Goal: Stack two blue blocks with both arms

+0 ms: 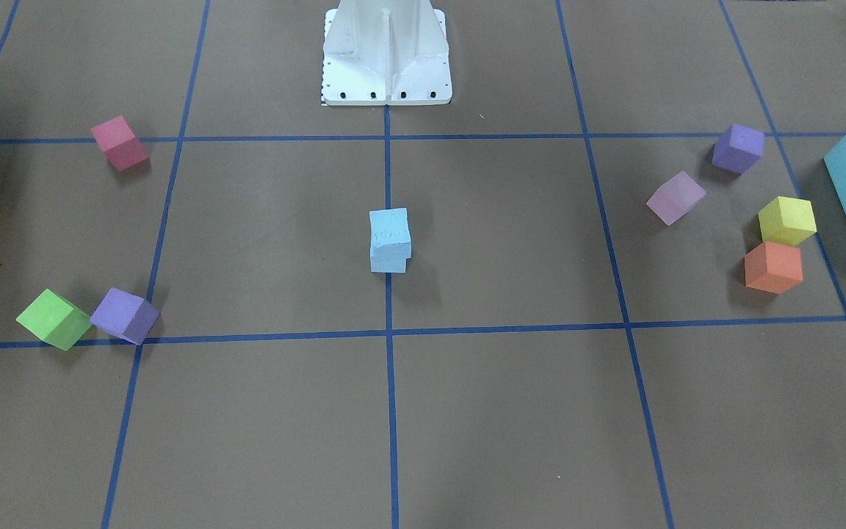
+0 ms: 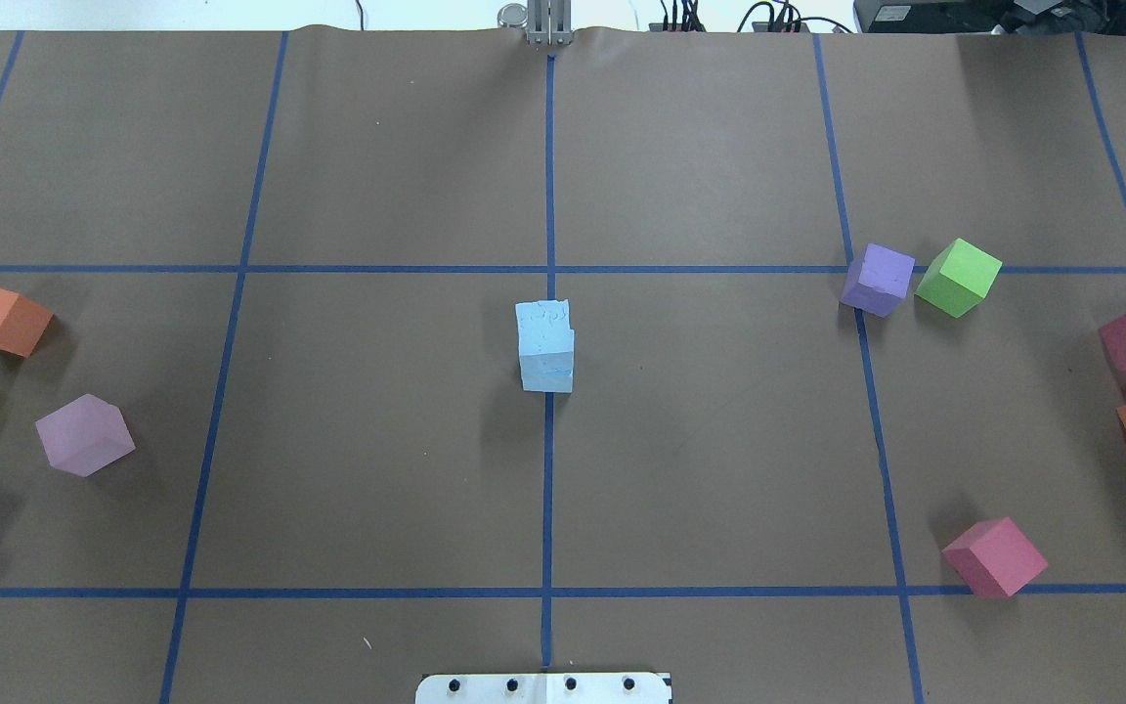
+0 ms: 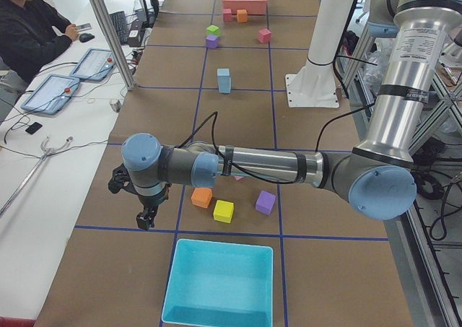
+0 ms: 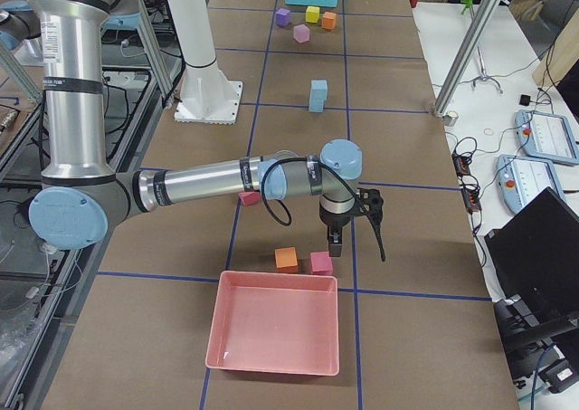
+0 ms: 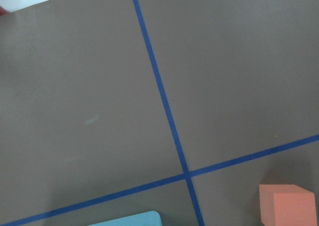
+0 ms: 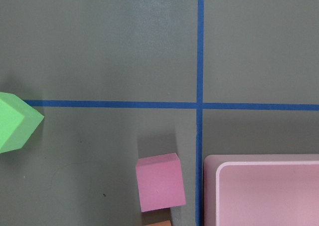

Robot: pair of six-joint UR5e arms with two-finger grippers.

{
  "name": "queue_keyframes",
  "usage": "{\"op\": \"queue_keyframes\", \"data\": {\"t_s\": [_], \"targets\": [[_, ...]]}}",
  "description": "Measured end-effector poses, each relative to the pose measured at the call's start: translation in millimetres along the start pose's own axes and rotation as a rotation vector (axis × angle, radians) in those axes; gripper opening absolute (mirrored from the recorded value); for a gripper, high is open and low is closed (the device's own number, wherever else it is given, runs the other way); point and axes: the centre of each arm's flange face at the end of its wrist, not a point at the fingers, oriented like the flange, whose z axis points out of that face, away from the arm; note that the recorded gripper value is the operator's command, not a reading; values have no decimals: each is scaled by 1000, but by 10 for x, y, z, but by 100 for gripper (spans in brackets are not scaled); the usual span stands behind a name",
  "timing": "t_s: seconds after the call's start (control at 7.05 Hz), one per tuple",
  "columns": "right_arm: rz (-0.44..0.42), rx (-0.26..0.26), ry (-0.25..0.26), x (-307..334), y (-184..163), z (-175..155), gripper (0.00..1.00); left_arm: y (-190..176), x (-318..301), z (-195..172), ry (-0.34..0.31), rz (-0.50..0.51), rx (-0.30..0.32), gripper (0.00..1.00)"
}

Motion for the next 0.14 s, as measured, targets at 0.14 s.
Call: {"op": "queue_keyframes", "data": {"t_s": [0.14], "targets": [[-1, 1, -1, -6, -6, -5, 100, 13, 12, -15, -1, 1, 3, 100]]}}
